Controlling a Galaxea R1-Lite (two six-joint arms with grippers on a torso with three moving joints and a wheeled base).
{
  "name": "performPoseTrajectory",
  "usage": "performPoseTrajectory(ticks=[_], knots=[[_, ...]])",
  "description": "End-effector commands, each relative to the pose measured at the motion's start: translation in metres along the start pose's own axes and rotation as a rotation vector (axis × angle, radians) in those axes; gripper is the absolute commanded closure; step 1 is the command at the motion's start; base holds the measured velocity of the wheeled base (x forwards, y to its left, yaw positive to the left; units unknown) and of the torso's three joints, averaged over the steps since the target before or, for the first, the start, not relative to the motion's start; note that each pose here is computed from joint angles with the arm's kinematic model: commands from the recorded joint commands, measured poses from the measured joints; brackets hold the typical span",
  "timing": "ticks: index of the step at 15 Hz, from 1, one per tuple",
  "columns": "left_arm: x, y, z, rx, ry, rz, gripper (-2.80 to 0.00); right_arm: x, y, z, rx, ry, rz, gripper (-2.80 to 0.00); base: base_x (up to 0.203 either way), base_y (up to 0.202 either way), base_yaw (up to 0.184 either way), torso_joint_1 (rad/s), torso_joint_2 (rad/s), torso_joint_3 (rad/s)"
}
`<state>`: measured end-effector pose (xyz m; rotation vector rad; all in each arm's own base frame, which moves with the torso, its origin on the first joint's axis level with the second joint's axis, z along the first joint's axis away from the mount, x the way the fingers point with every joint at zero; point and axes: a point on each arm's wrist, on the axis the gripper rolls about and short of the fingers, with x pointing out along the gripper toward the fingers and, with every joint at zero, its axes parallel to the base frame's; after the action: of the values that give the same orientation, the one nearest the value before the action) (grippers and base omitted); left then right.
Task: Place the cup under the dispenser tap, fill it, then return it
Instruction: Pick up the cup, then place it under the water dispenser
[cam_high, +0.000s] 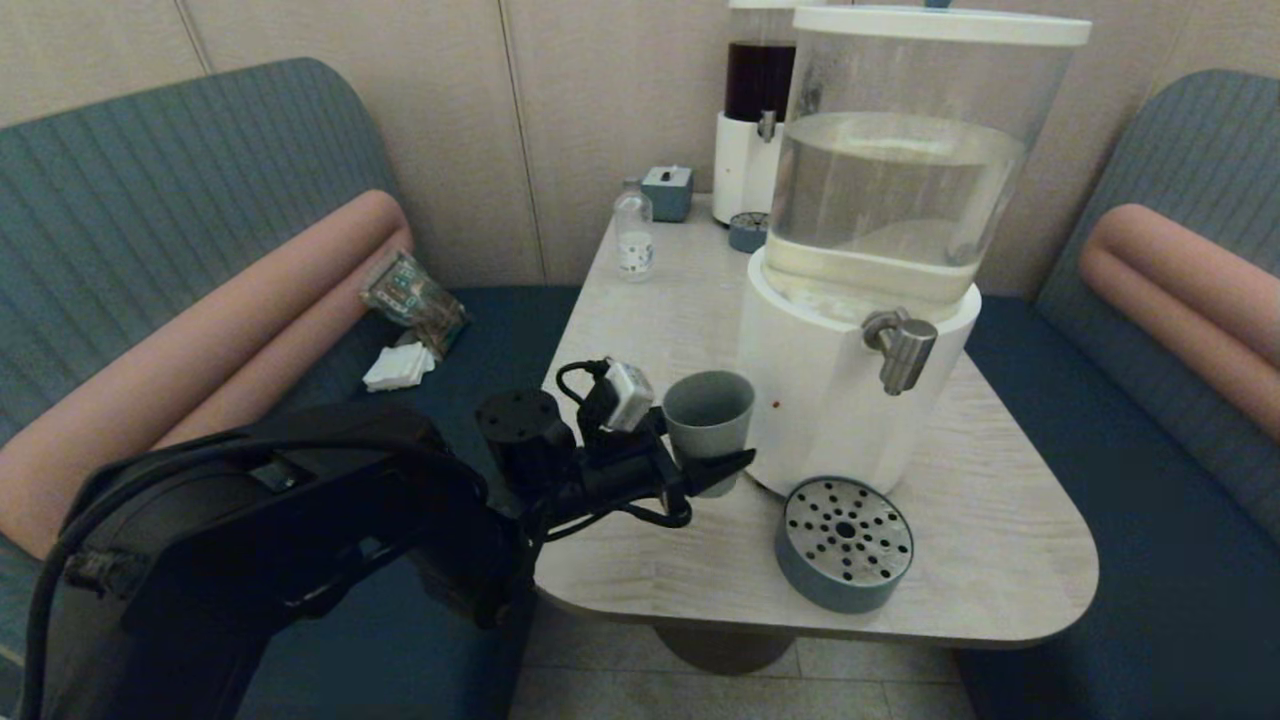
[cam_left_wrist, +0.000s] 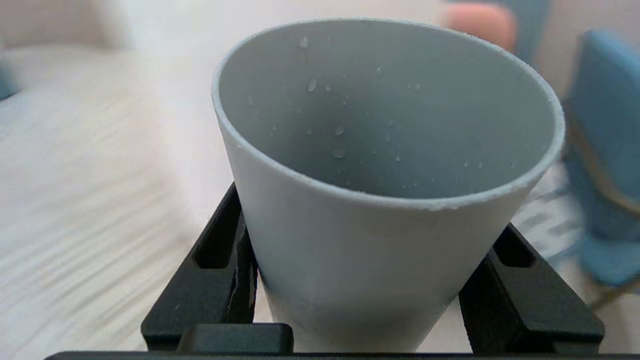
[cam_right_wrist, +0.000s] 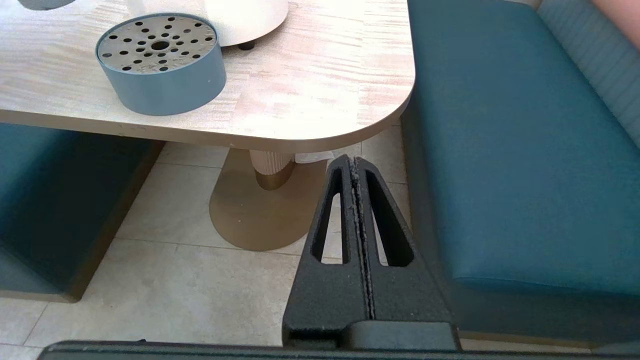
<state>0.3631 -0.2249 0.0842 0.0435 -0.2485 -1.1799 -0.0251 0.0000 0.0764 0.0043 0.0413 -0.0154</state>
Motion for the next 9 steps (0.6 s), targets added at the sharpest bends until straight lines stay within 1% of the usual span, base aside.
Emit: performPoseTrajectory(ticks=[1,4,9], knots=[[0.014,-0.019,0.01,0.004,-0.033,-0.043,0.0,0.0,0.0,0.0,0.0,0.001,0.0,0.0,0.0,0.0,0.0,0.0,0.0,0.0],[0.032,-0.038,0.003,-0.013,-0.04,-0.08,0.0,0.0,0.0,0.0,0.0,0.0,0.0,0.0,0.0,0.0,0.0,0.0,0.0,0.0],[0.055,-0.04,-0.013,-0.005,-0.065,-0.094,0.0,0.0,0.0,0.0,0.0,0.001,0.0,0.0,0.0,0.0,0.0,0.0,0.0,0.0]])
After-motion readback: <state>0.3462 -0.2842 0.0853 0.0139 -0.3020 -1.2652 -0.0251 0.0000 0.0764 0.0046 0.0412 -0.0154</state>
